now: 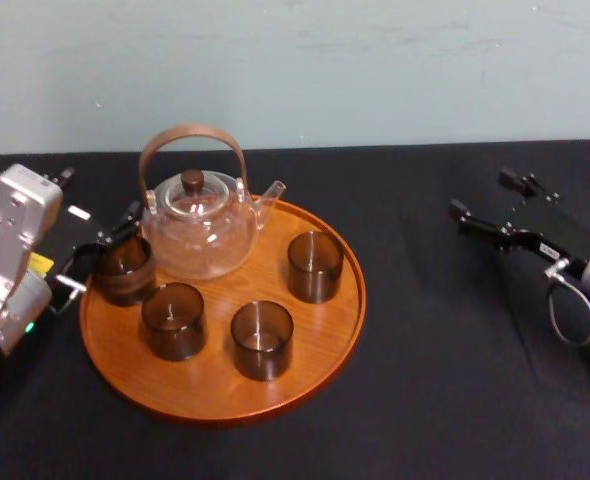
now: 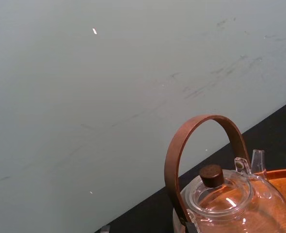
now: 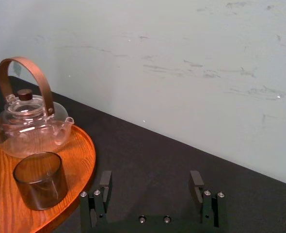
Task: Pick up the glass from the table and place it on the tray.
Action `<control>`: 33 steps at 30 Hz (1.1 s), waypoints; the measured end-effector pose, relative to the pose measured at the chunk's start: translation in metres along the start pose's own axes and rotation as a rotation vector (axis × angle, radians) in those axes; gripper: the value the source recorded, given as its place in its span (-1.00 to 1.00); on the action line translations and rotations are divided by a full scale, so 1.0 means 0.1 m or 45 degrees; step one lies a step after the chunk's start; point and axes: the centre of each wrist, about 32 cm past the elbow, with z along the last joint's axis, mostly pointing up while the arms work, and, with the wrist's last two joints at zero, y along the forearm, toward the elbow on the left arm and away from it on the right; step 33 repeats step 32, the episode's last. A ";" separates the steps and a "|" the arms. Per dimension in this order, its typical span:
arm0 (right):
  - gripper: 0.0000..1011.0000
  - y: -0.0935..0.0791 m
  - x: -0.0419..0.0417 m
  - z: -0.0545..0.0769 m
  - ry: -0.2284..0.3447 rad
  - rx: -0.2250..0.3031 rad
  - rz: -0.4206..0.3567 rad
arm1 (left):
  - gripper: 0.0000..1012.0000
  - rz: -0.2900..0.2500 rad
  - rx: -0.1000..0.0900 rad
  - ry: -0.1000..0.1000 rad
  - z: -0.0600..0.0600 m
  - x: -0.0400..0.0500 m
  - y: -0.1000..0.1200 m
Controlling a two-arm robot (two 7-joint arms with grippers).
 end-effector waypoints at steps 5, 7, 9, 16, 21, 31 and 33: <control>0.98 0.00 -0.005 0.01 -0.002 0.003 0.005 | 0.98 0.000 0.000 0.000 0.00 0.000 0.00; 0.98 0.01 -0.006 0.01 -0.002 0.004 0.006 | 0.98 0.000 0.000 0.000 0.00 0.000 0.00; 0.98 0.01 -0.009 0.02 -0.003 0.005 0.009 | 0.98 0.000 0.000 0.000 0.00 0.000 0.00; 0.98 0.01 -0.014 0.02 -0.004 0.007 0.016 | 0.98 0.000 0.000 0.000 0.00 0.000 0.00; 0.98 0.01 -0.017 0.03 -0.004 0.008 0.018 | 0.98 0.000 0.000 0.000 0.00 0.000 0.00; 0.98 0.01 -0.021 0.03 -0.003 0.008 0.021 | 0.98 0.000 0.000 0.000 0.00 0.000 0.00; 0.98 0.01 -0.021 0.03 -0.003 0.008 0.021 | 0.98 0.000 0.000 0.000 0.00 0.000 0.00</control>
